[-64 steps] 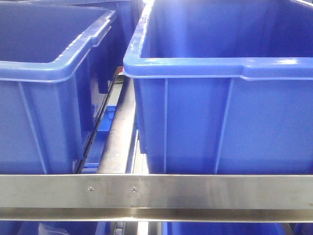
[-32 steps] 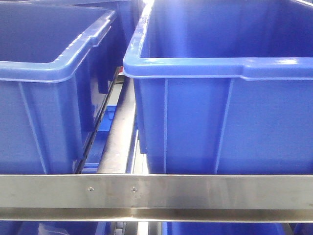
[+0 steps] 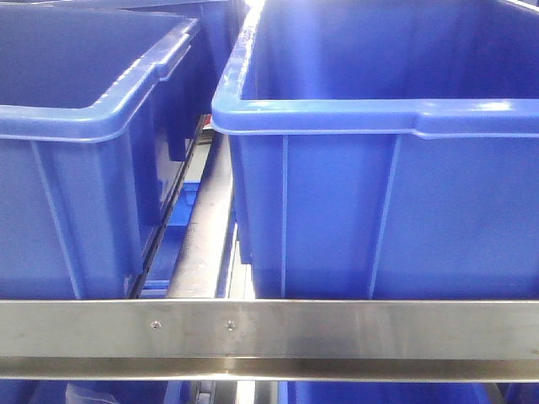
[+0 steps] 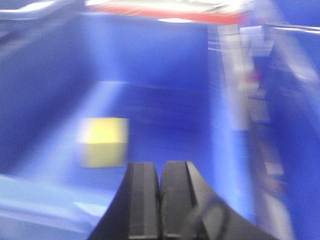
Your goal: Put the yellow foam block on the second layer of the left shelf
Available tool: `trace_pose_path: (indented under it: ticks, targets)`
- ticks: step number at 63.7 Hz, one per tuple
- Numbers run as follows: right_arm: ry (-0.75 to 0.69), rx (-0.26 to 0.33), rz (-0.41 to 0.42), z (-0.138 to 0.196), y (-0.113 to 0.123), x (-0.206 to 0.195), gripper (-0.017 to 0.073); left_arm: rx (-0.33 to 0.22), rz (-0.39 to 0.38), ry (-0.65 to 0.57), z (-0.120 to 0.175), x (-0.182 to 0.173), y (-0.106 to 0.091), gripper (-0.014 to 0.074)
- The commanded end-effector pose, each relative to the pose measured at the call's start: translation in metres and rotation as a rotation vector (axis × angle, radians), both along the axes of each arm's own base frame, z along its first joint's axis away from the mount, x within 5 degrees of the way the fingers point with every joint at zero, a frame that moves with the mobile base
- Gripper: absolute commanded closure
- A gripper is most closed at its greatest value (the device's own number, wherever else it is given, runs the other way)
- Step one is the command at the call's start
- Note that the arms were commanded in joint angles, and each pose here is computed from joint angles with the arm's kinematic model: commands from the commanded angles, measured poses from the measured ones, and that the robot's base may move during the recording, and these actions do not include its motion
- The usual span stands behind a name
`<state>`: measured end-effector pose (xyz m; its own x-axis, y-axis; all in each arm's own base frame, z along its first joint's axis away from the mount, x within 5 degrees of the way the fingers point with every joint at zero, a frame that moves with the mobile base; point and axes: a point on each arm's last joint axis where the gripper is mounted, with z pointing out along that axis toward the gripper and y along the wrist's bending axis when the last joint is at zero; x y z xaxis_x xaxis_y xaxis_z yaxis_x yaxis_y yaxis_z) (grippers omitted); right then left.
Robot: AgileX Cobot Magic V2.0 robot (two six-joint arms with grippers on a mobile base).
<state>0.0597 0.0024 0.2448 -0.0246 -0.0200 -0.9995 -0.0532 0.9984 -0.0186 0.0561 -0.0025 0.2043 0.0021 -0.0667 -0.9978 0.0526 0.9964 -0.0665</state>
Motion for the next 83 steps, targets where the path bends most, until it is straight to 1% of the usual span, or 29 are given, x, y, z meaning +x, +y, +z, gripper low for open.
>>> trace_pose_path:
  ticks: [1,8,17,83]
  targets:
    - [-0.122,-0.009,-0.022,0.003,-0.001,-0.006,0.0503,-0.015,-0.011,-0.067,-0.001,0.000,-0.001,0.0457]
    - [-0.128,-0.010,-0.041,-0.019,-0.002,-0.009,0.0503,-0.015,-0.011,-0.067,-0.001,0.000,-0.001,0.0457]
    - [-0.058,-0.013,-0.042,-0.040,-0.002,-0.005,0.0503,-0.015,-0.011,-0.067,-0.001,0.000,-0.001,0.0457]
    - [-0.048,-0.013,-0.044,-0.041,-0.002,-0.005,0.0503,-0.015,-0.011,-0.067,-0.001,0.000,-0.001,0.0457]
